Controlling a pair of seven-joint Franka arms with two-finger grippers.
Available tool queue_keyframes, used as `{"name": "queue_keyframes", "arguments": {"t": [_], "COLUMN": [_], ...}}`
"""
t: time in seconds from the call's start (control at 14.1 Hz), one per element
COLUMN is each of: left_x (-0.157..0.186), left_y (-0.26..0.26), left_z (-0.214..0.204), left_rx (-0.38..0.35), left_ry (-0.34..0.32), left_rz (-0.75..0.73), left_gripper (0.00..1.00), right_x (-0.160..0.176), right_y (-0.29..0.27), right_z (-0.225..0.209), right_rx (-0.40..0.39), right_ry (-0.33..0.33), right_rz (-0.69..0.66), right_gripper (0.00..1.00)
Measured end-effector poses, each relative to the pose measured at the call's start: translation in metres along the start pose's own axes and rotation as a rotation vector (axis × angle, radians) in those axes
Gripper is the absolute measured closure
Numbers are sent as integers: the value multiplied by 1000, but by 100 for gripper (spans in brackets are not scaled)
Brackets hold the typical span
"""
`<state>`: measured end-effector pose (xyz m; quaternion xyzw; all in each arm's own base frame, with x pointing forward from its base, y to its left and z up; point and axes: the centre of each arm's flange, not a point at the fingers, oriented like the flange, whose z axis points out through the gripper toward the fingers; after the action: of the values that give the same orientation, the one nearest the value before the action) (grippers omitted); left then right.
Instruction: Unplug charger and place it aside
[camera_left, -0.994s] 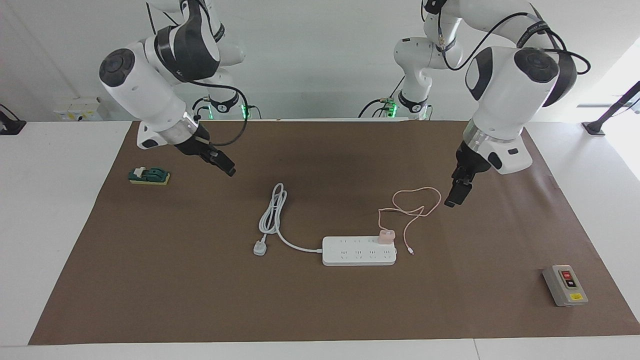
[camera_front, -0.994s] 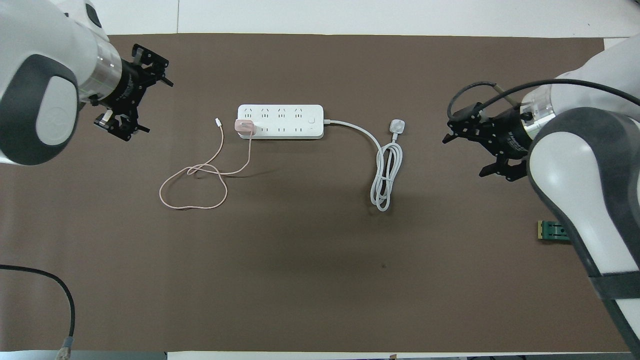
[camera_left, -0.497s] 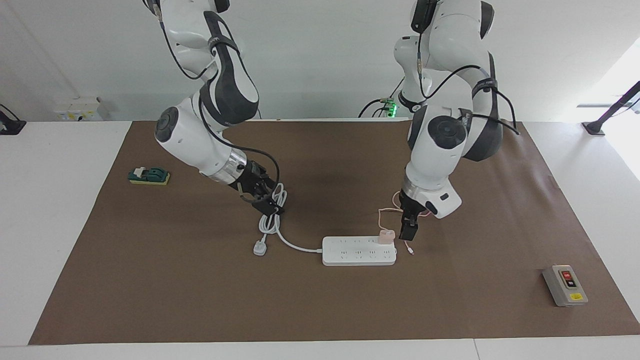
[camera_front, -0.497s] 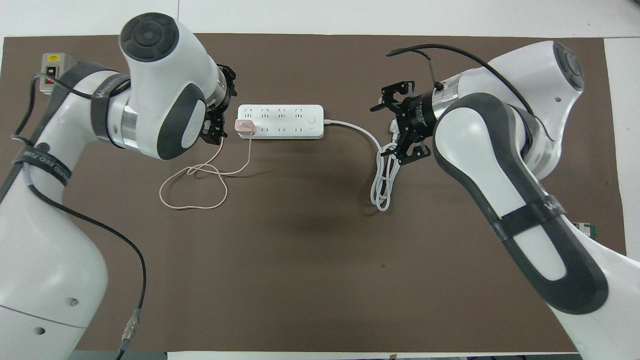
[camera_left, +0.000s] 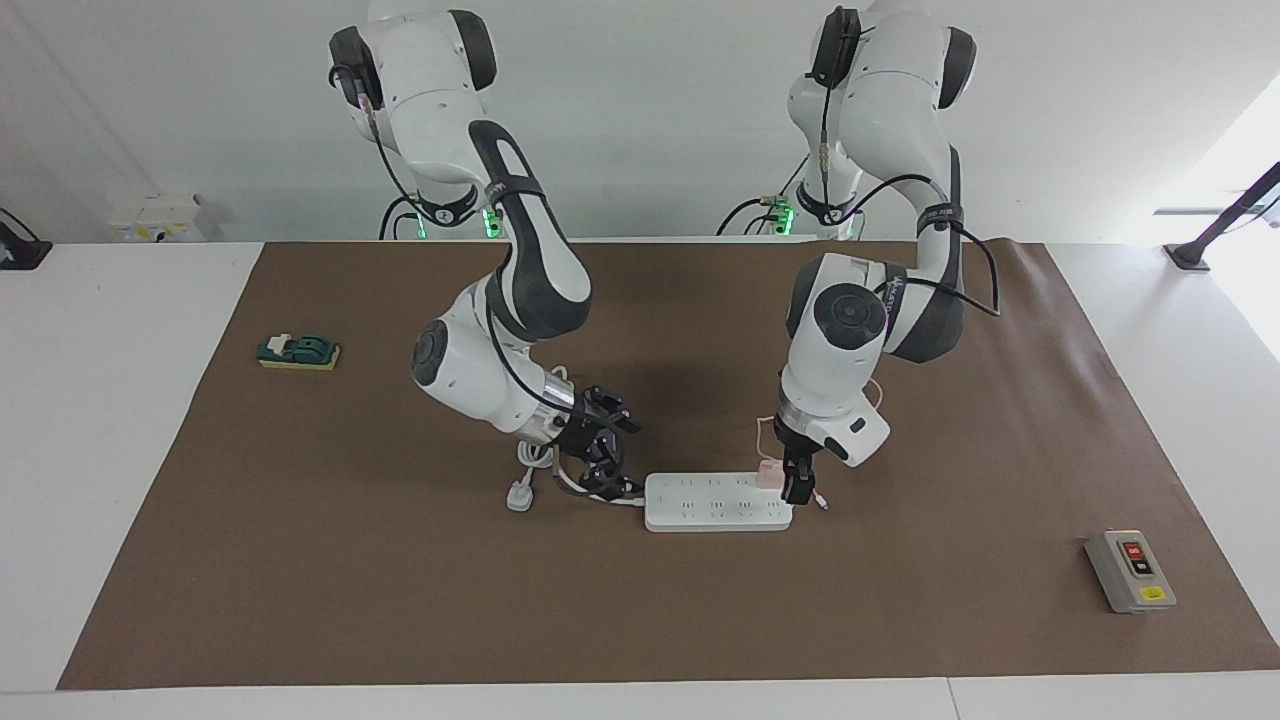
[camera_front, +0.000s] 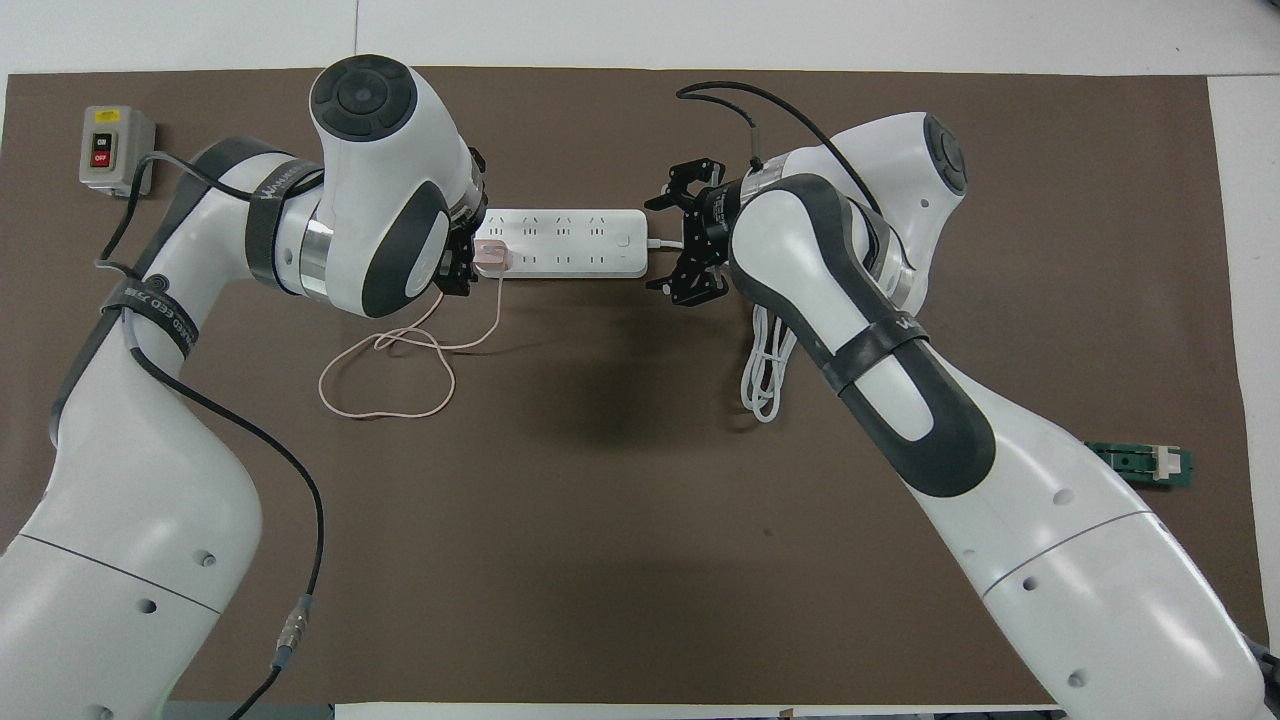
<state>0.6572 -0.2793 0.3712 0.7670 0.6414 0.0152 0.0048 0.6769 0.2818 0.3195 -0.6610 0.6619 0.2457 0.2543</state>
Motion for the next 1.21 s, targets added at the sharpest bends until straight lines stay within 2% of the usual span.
{"name": "queue_keyframes", "arguments": {"t": [0.28, 0.43, 0.57, 1.07, 1.21], "left_x": [0, -1, -3, -5, -5], "left_y": [3, 5, 6, 6, 5], "left_z": [6, 16, 23, 28, 28], "left_rx": [-11, -14, -14, -8, -8], "left_ry": [-3, -6, -7, -7, -7], "left_rz": [-51, -75, -84, -98, -101], "left_gripper": [0, 0, 0, 0, 1], "right_x": [12, 17, 16, 20, 19], "right_y": [-23, -30, -36, -40, -39], "right_z": [46, 59, 67, 79, 81], "right_rx": [-64, -69, -64, -70, -76], "right_ry": [-16, -35, -59, -64, -64], "right_rz": [12, 20, 20, 15, 12], "right_gripper": [0, 0, 0, 0, 4]}}
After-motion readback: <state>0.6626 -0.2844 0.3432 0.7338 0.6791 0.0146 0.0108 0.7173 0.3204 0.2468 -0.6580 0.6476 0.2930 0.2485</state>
